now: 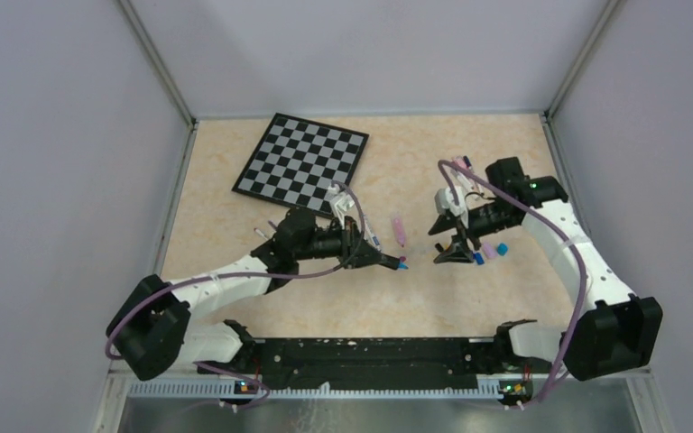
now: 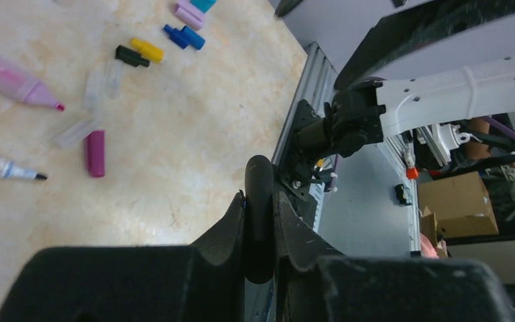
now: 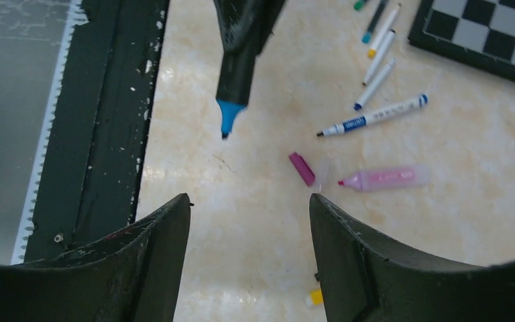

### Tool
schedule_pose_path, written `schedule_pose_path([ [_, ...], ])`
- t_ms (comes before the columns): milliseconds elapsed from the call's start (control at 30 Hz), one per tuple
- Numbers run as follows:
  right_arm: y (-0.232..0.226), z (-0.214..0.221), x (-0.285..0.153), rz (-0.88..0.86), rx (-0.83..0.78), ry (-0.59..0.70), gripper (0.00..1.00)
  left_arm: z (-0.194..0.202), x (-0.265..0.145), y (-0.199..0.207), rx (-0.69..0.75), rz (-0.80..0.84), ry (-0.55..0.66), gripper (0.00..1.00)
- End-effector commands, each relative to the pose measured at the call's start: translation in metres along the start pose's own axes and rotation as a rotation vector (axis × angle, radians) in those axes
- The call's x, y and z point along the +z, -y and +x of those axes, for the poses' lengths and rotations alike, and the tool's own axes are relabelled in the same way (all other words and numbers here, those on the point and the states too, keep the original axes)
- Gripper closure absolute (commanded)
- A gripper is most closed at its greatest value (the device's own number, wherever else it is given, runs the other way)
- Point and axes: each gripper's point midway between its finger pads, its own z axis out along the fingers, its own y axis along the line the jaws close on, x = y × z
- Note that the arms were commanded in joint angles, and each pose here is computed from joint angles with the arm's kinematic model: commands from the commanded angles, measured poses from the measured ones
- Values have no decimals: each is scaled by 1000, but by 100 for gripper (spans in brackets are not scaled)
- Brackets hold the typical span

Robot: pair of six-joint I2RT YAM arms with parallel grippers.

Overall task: Open the pen caps
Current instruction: Place the pen cap at the center of the board, then place the pen at the center of the board.

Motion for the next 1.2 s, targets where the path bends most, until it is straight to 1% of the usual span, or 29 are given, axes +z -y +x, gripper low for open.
schedule_pose_path([
  [0, -7, -29, 24, -55, -140, 58, 36, -9, 18, 28, 40, 115, -51, 100],
  [67, -4, -27, 27, -42, -140, 28, 36, -13, 24, 33, 21, 143, -41, 100],
  [167, 0, -24, 33, -11, -133, -18, 35, -18, 31, 37, -43, 176, -15, 100],
  [333, -8, -22, 44, -30, -103, -28, 35, -26, 43, 37, -135, 203, 14, 100],
  [567, -14, -16, 56, -47, -74, -50, 35, -25, 52, 34, -232, 196, 36, 100],
  [700, -10, -10, 61, -28, -71, -87, 36, -23, 54, 33, -266, 187, 53, 100],
  [933, -10, -5, 68, -31, -81, -123, 46, -22, 52, 25, -384, 170, 119, 100],
  [1167, -9, -4, 76, -33, -87, -156, 61, -18, 53, 22, -455, 177, 138, 100],
])
